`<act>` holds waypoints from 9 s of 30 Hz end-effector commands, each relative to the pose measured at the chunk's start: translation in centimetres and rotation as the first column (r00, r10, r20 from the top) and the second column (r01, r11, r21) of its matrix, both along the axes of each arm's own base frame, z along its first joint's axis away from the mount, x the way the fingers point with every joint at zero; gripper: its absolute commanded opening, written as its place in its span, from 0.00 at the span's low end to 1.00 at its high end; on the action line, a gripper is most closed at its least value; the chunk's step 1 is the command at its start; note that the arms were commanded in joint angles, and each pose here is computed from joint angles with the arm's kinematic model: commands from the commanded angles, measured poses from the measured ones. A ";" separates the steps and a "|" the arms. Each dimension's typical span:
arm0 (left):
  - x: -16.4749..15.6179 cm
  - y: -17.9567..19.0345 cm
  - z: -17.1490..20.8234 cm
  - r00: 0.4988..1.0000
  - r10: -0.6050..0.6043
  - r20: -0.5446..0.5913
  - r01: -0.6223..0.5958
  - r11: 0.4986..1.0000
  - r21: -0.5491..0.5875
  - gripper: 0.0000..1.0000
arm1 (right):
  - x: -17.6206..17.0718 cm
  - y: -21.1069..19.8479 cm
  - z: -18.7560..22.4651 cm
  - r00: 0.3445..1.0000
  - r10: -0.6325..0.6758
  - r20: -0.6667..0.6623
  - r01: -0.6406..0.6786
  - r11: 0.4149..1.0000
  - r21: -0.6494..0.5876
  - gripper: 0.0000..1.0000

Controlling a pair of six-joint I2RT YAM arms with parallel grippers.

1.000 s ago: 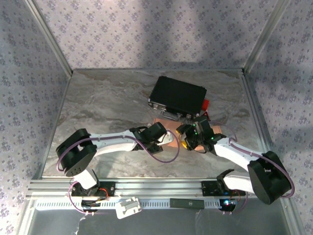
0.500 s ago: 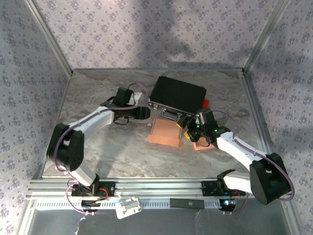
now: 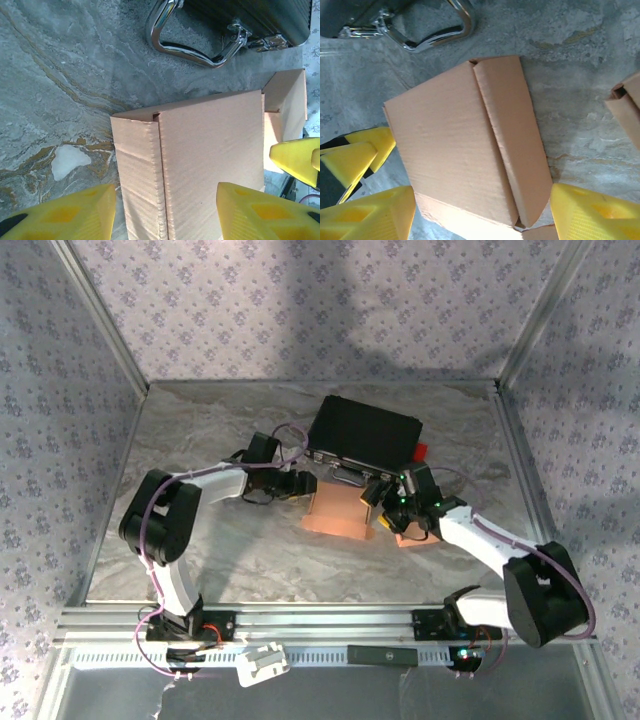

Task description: Fold the paper box

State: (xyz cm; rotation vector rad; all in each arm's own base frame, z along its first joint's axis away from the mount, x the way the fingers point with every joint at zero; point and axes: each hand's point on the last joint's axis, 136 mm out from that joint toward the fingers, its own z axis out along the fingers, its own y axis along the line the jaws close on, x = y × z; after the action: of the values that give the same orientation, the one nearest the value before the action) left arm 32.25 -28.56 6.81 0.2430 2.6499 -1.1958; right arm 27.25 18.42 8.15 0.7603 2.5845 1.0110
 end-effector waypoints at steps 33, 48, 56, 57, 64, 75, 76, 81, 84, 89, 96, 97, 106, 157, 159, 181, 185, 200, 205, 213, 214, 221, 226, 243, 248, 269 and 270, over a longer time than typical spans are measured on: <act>-2.4 4.5 -6.6 0.991 0.093 -0.101 -0.093 0.996 0.006 0.15 | 2.2 5.8 0.3 0.935 0.291 0.202 -0.322 0.936 0.144 0.80; -0.9 6.5 2.0 0.944 0.157 0.291 -0.184 0.980 0.069 0.56 | 3.6 6.4 -0.3 0.995 0.080 0.053 -0.093 0.938 0.333 0.38; -2.4 7.0 17.9 0.520 0.062 0.852 -0.242 0.967 0.077 1.00 | 0.7 5.9 -1.4 0.948 0.030 -0.316 0.083 0.937 0.339 0.35; -2.8 6.4 19.0 0.486 0.052 0.873 -0.203 0.978 0.054 1.00 | 0.2 5.9 -1.4 0.933 0.027 -0.359 0.106 0.932 0.347 0.35; -12.1 -1.8 15.9 0.151 -0.584 0.798 0.242 0.804 0.542 0.99 | -2.3 5.2 1.1 0.867 0.114 -0.486 0.074 0.933 0.352 0.33; -10.0 -2.9 6.7 0.015 -0.889 0.458 0.072 0.458 0.886 0.99 | -4.2 3.5 0.4 0.818 0.135 -0.559 0.082 0.935 0.346 0.29; -9.5 -2.9 6.3 0.031 -0.889 0.457 0.071 0.458 0.886 1.00 | -4.2 3.5 0.4 0.819 0.135 -0.557 0.083 0.934 0.348 0.29; -8.7 -3.6 4.4 0.064 -0.892 0.447 0.120 0.452 0.884 0.91 | -3.8 3.6 0.4 0.821 0.132 -0.555 0.102 0.923 0.371 0.29; -8.3 -4.0 3.6 0.074 -0.898 0.433 0.120 0.439 0.890 0.83 | -3.4 3.8 0.7 0.826 0.146 -0.545 0.095 0.916 0.390 0.30; -7.9 -4.6 2.6 0.084 -0.905 0.417 0.131 0.425 0.895 0.66 | -3.3 3.8 0.7 0.823 0.156 -0.546 0.092 0.912 0.399 0.30; -8.3 -4.6 3.2 0.089 -0.904 0.419 0.152 0.428 0.891 0.58 | -3.3 3.3 0.4 0.817 0.151 -0.556 0.109 0.907 0.407 0.36; -8.6 -4.5 3.3 0.089 -0.906 0.414 0.167 0.423 0.891 0.58 | -3.1 3.2 0.5 0.821 0.149 -0.552 0.109 0.907 0.407 0.40; -11.9 -3.7 4.2 0.136 -0.935 0.329 0.369 0.355 0.859 0.46 | -2.1 1.8 3.4 0.870 0.160 -0.466 0.038 0.921 0.387 0.71; -13.6 0.9 4.3 0.327 -0.933 0.149 0.546 0.315 0.776 0.51 | -3.9 2.5 8.2 0.647 0.651 0.396 -0.367 0.721 -0.587 0.48; -13.5 0.9 4.3 0.325 -0.934 0.149 0.544 0.313 0.778 0.50 | -4.0 2.9 8.4 0.632 0.662 0.403 -0.380 0.718 -0.583 0.47; -13.3 1.0 4.1 0.335 -0.931 0.148 0.551 0.321 0.771 0.50 | -4.4 4.0 6.9 0.608 0.721 0.331 -0.408 0.642 -0.649 0.26; -13.2 1.0 4.1 0.339 -0.929 0.148 0.550 0.323 0.770 0.49 | -4.5 4.4 7.3 0.602 0.726 0.333 -0.396 0.633 -0.665 0.19; -12.5 0.9 4.1 0.373 -0.912 0.172 0.532 0.362 0.765 0.49 | -5.2 4.6 7.6 0.653 0.701 0.288 -0.355 0.618 -0.701 0.05; -12.4 0.7 4.1 0.380 -0.908 0.175 0.532 0.369 0.762 0.49 | -5.1 4.7 7.3 0.703 0.651 0.287 -0.334 0.658 -0.675 0.02; -12.2 0.7 3.8 0.393 -0.903 0.175 0.533 0.379 0.757 0.48 | -5.5 5.1 6.5 0.745 0.599 0.295 -0.281 0.682 -0.675 0.01; -12.2 0.7 3.7 0.396 -0.902 0.173 0.533 0.379 0.757 0.48 | -5.5 4.9 6.3 0.755 0.585 0.295 -0.268 0.687 -0.676 0.01; -12.1 0.9 3.8 0.405 -0.897 0.176 0.531 0.387 0.754 0.48 | -5.8 4.2 5.8 0.764 0.573 0.297 -0.222 0.665 -0.713 0.02; -12.1 0.9 3.9 0.408 -0.895 0.180 0.529 0.393 0.752 0.48 | -6.1 4.1 5.3 0.765 0.575 0.290 -0.211 0.649 -0.731 0.02; -12.0 0.8 3.7 0.407 -0.899 0.161 0.541 0.380 0.751 0.42 | -6.7 3.4 5.5 0.733 0.586 0.346 -0.224 0.688 -0.690 0.10; -12.1 0.8 3.6 0.408 -0.901 0.151 0.546 0.373 0.750 0.42 | -6.8 3.4 4.9 0.734 0.588 0.339 -0.234 0.688 -0.687 0.12; -12.2 0.6 3.8 0.395 -0.907 0.148 0.558 0.365 0.746 0.41 | -4.6 3.7 6.9 0.698 0.636 0.330 -0.332 0.695 -0.638 0.31; -12.1 0.6 3.7 0.395 -0.907 0.146 0.556 0.363 0.748 0.41 | -4.6 3.9 7.0 0.690 0.646 0.327 -0.352 0.694 -0.629 0.32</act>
State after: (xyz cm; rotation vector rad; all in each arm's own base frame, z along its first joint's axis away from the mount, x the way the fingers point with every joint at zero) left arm 19.85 -27.63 10.09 1.8643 2.1952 -0.1792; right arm 23.08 21.20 14.34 -0.2971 2.3731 0.3795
